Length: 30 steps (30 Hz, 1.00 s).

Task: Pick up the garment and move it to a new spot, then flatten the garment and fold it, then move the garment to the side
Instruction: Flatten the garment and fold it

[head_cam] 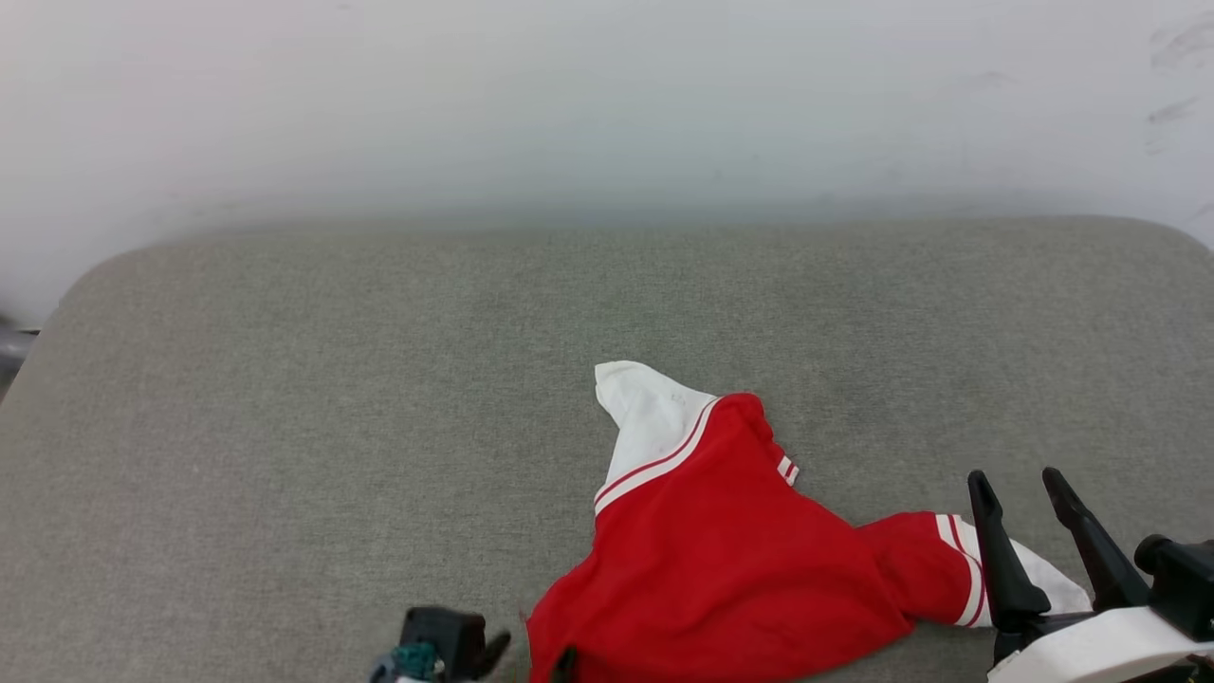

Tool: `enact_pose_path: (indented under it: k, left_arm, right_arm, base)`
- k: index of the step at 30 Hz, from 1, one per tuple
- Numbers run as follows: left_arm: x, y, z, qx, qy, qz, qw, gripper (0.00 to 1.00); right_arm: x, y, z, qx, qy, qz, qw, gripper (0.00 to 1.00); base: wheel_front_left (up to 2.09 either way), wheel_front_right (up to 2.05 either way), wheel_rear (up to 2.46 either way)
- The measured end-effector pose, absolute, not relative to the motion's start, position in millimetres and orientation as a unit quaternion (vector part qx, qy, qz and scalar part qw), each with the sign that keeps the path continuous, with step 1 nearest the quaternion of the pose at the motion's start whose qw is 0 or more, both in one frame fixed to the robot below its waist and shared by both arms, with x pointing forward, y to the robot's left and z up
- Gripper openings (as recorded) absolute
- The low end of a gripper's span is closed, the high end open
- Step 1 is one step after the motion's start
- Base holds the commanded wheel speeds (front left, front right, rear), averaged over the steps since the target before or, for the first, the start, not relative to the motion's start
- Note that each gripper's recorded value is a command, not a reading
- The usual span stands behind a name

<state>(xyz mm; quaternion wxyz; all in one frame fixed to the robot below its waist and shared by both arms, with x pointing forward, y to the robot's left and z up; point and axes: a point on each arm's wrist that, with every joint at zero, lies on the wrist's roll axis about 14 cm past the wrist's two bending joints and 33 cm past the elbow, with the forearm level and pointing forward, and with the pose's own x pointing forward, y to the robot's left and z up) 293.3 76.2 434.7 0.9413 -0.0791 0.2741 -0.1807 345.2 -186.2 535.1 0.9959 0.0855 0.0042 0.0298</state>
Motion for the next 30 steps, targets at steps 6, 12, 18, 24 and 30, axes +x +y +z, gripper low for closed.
enact_pose_path:
  k: [6, 12, 18, 24, 30]
  left_arm:
    - [340, 85, 497, -0.044, 0.129, -0.176, 0.975, 1.0]
    - [386, 83, 531, -0.047, 0.064, -0.178, 0.981, 1.0]
    - [437, 70, 527, -0.055, 0.098, -0.205, 0.972, 1.0]
    - [480, 49, 496, -0.045, 0.195, -0.246, 0.948, 1.0]
    - [505, 34, 453, -0.019, 0.302, -0.274, 0.913, 1.0]
  right_arm:
    - [338, -193, 541, 0.084, -0.003, 0.02, 0.996, 1.0]
    - [339, -201, 536, 0.084, 0.006, 0.007, 0.996, 1.0]
    - [352, -205, 529, 0.083, 0.018, -0.001, 0.996, 1.0]
    - [360, -218, 509, 0.081, 0.045, -0.024, 0.995, 1.0]
    - [370, -224, 492, 0.084, 0.063, -0.036, 0.994, 1.0]
  base:
    - [0.0, 0.0, 0.0]
    - [0.0, 0.0, 0.0]
    - [0.0, 0.0, 0.0]
    - [0.0, 0.0, 0.0]
    - [0.0, 0.0, 0.0]
